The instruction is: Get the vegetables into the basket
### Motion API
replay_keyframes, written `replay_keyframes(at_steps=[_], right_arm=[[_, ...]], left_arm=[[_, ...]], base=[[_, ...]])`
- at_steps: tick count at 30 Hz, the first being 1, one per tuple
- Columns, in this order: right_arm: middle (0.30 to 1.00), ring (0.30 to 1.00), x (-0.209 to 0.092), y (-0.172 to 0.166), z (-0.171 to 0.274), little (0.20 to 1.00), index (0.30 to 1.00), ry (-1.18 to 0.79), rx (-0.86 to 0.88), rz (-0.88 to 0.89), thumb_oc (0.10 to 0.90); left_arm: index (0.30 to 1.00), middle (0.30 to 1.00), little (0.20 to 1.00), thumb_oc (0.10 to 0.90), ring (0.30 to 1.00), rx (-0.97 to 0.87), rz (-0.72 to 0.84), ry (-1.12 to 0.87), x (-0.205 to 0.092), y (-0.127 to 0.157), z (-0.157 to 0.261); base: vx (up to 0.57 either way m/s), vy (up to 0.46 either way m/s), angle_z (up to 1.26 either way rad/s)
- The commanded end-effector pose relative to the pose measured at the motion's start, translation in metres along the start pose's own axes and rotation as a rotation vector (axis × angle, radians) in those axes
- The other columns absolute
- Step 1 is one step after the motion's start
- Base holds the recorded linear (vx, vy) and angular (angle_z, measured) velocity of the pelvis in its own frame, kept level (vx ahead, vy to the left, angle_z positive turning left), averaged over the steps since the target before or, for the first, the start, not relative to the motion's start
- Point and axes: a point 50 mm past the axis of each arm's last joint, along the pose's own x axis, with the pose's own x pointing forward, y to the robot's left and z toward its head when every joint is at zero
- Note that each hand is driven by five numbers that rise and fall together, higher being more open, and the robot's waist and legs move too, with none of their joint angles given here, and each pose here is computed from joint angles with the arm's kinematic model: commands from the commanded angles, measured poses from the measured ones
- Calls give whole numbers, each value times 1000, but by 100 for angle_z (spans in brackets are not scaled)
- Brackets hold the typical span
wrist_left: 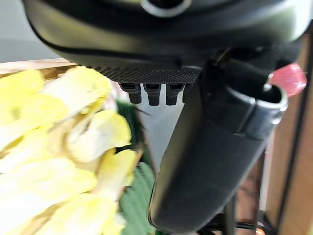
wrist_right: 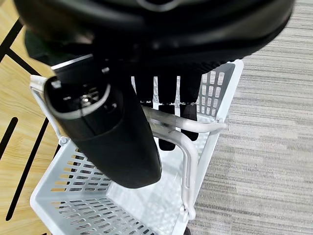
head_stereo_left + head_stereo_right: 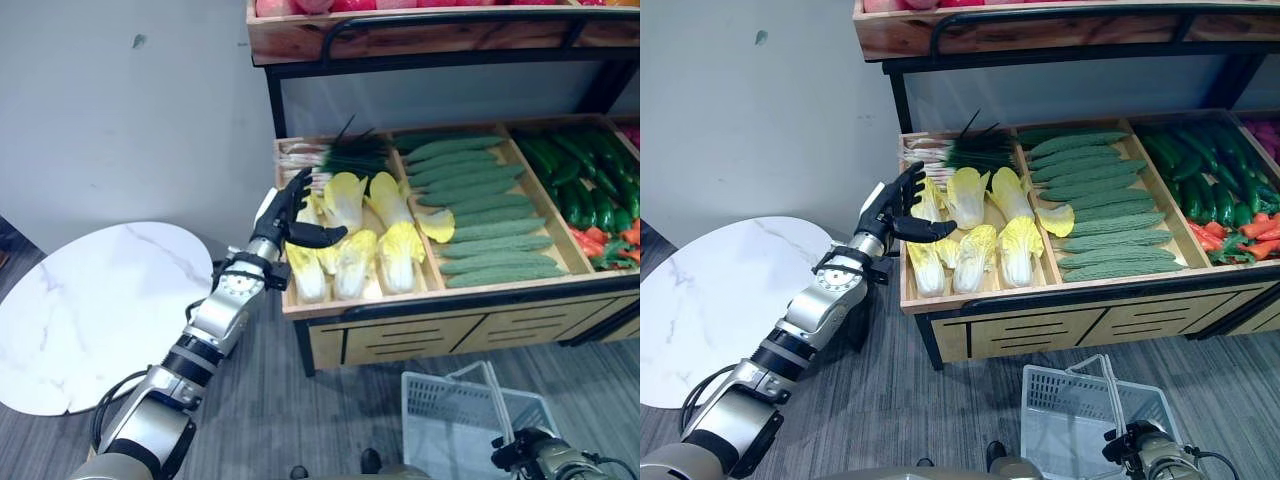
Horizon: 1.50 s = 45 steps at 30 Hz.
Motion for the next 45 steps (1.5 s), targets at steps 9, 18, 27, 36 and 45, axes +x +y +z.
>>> replay_keyframes(at_steps=[9,18,27,36,45], right_arm=[[300,300,-1,-9,29,300,300,-69,-49,-61,400],[300,300,-3,4,44,300,300,-111,-75,-38,400],[300,300,-5,19,61,300,300,-162,-115,-10,400],[300,300,-6,32,63,300,300,-158,-124,16,400],[300,300,-5,39,56,300,300,-141,-83,28,400]], left_arm=[[1000,1000,1000,900,1000,95,35,-24,40,-8,31],[1000,1000,1000,900,1000,89,17,10,55,-24,43],[1000,1000,1000,900,1000,88,15,96,64,-32,39],[1000,1000,1000,900,1000,227,79,337,50,-21,-23],[1000,1000,1000,900,1000,330,103,446,35,-24,-55]], base=[[12,-5,-15],[4,-10,-4],[-4,-30,-7],[-14,-20,-6],[-3,-25,-3]])
